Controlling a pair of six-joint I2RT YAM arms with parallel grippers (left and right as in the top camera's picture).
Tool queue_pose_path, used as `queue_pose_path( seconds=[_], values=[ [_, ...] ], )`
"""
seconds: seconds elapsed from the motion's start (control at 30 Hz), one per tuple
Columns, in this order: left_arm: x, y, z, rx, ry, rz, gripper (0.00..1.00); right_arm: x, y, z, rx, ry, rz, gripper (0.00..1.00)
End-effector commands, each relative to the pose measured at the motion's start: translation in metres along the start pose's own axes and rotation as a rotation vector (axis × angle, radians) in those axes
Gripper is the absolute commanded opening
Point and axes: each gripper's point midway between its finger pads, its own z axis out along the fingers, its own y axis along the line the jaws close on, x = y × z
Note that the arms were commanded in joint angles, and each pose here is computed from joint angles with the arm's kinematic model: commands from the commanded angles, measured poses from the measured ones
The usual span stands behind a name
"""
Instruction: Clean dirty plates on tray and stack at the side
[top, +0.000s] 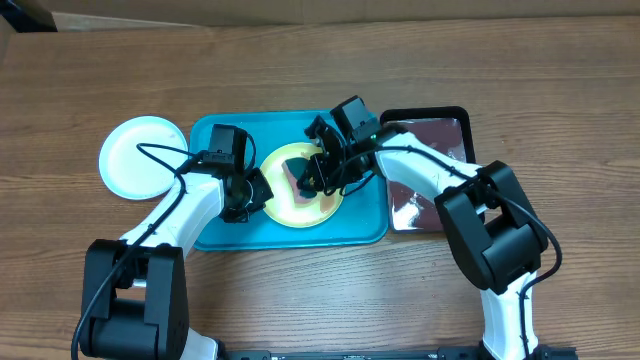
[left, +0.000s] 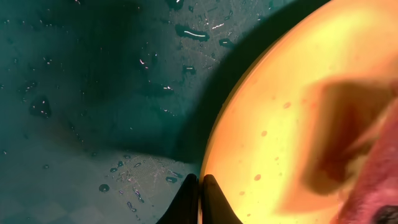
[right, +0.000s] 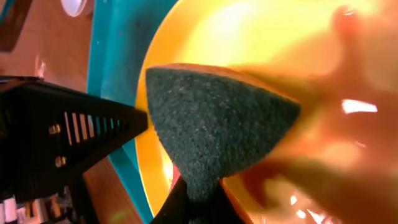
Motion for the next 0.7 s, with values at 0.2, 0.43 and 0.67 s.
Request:
queue_pose_path(
  seconds=[0.2,0.43,0.67],
  values=[
    [-0.001,-0.004,0.000,0.006,-0.002,0.022,0.04,0.002,0.020,-0.004,-0.067,-0.011,-0.002,0.04],
    [-0.001,-0.004,0.000,0.006,-0.002,0.022,0.04,0.003,-0.001,-0.003,0.051,-0.022,0.026,0.04],
    [-0.001,-0.004,0.000,0.005,-0.002,0.022,0.04,0.002,-0.017,-0.006,0.134,-0.035,0.053,0.04]
  ],
)
